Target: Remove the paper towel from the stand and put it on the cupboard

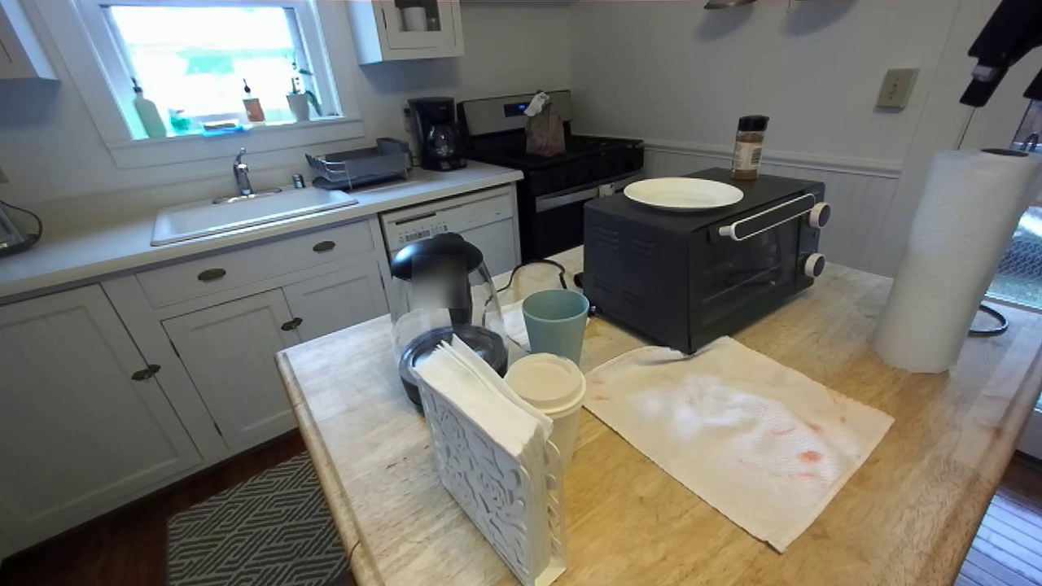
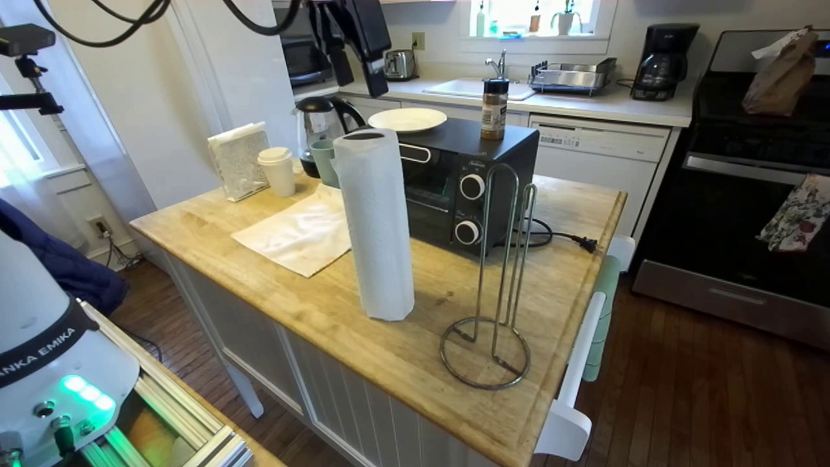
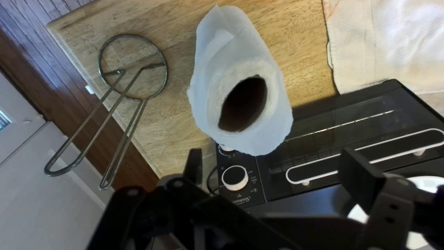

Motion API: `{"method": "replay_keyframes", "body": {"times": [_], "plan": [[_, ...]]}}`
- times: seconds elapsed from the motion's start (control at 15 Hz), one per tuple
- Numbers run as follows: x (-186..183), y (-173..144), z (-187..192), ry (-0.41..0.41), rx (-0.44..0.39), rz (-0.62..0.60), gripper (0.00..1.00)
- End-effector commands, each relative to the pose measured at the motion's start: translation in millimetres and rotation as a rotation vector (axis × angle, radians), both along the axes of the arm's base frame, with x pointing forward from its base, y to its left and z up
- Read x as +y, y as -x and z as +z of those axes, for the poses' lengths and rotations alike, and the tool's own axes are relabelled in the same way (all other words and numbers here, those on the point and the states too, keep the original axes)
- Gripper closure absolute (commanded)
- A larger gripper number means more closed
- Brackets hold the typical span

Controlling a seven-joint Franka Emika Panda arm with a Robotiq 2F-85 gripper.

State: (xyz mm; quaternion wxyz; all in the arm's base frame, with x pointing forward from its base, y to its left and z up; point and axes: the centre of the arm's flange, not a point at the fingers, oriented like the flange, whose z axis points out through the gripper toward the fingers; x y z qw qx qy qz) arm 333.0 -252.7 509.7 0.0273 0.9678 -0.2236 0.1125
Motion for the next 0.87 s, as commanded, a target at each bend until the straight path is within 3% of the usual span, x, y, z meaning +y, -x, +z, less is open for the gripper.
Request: {"method": "replay_keyframes", "body": {"times": [0.0,0.4,0.8], "plan": [[-10.7,19.6,22.6,0.007,-0.024,-0.045,0.0],[-26.3,36.1,42.8,0.001,-0.032,-0.094,0.0],[-24.7,29.2,32.6,0.004,-0.032,-0.079,0.0]]}}
